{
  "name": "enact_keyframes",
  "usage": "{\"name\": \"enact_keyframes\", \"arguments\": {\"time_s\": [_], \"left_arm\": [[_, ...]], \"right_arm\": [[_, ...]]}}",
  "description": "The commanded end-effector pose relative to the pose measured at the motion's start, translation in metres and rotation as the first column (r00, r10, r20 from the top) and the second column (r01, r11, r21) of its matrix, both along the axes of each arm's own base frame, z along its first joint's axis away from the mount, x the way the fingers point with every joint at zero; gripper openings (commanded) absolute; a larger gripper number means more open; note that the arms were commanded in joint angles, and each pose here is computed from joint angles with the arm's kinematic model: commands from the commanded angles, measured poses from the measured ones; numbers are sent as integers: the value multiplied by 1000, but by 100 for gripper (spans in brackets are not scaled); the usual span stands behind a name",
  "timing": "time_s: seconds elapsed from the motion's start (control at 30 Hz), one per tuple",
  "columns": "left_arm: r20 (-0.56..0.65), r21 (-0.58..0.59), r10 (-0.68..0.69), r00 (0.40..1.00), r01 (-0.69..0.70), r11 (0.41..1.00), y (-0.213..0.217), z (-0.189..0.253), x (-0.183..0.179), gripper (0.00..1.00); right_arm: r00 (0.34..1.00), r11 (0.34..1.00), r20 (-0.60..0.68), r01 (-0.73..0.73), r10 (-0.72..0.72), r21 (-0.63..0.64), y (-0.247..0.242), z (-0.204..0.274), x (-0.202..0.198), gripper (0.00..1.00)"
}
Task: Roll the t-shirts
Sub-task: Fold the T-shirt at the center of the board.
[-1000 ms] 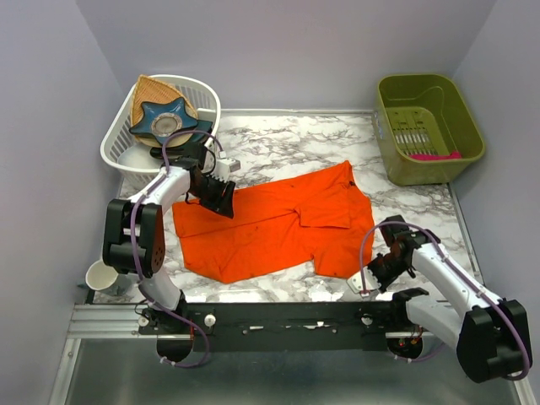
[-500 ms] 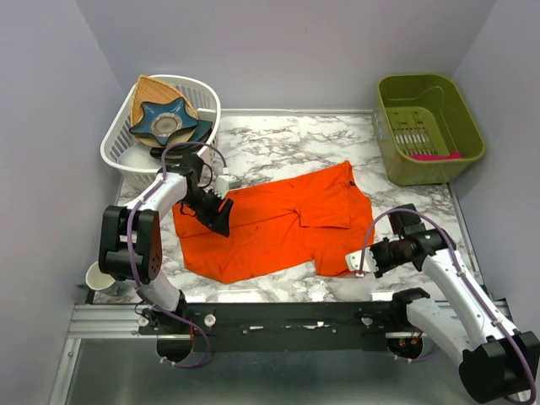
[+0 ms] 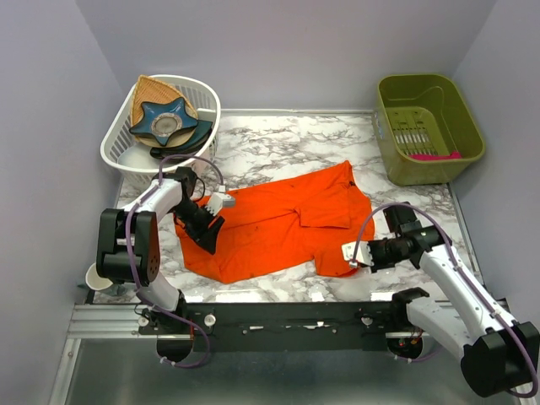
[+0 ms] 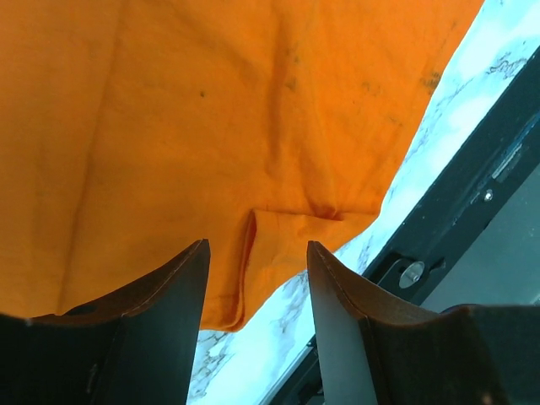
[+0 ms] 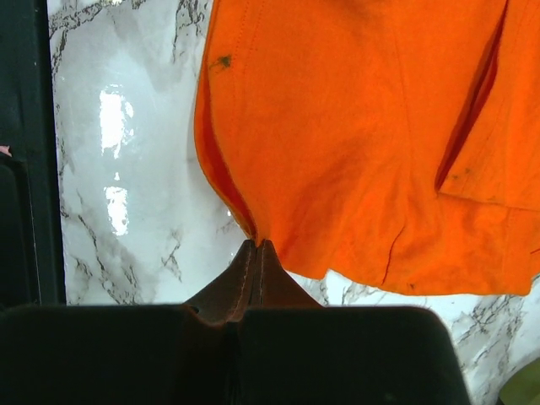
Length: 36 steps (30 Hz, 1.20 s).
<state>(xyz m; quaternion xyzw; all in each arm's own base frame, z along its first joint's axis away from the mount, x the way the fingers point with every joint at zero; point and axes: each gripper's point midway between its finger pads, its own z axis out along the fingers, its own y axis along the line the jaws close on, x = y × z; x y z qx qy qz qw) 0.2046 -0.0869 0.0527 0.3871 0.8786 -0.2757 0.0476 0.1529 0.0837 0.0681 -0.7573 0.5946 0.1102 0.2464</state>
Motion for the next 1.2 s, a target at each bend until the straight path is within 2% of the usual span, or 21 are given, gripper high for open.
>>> {"name": "enact_keyframes", "arguments": {"time_s": [0.0,0.2,0.4,0.53,0.83,1.03,1.1,1.13,1.17], "left_arm": [[-92,18,-18,996,19,1000,5,-5,-25,58],[-96,5,-8,995,9,1000,3,-9,-32,58],[-84,8,8,996,-7,1000,1,-14,-22,57],[-89,-7,-2,996,2,1000,-1,-14,-21,48],[-86,-1,-32,996,32,999,-3,-17,-27,36],[-85,25,-50,995,53,998,-6,-21,-29,36],[-85,28,-57,995,59,998,-6,-22,-31,31],[-88,30,-58,994,61,998,-6,-22,-32,20],[-87,33,-60,994,63,997,-5,-23,-32,14]], "right_arm": [[1000,1000,8,26,-26,7,4,5,11,1],[999,999,-10,36,-36,15,7,3,14,1],[999,999,-19,39,-39,9,7,1,10,1],[999,999,-15,46,-46,9,7,1,9,1],[998,998,-23,59,-59,5,6,-2,9,1],[998,998,-24,62,-62,1,7,-3,12,1],[998,998,-27,61,-61,-2,7,-4,11,1],[998,998,-27,60,-60,0,7,-4,11,1],[998,998,-29,60,-60,1,7,-5,11,1]]}}
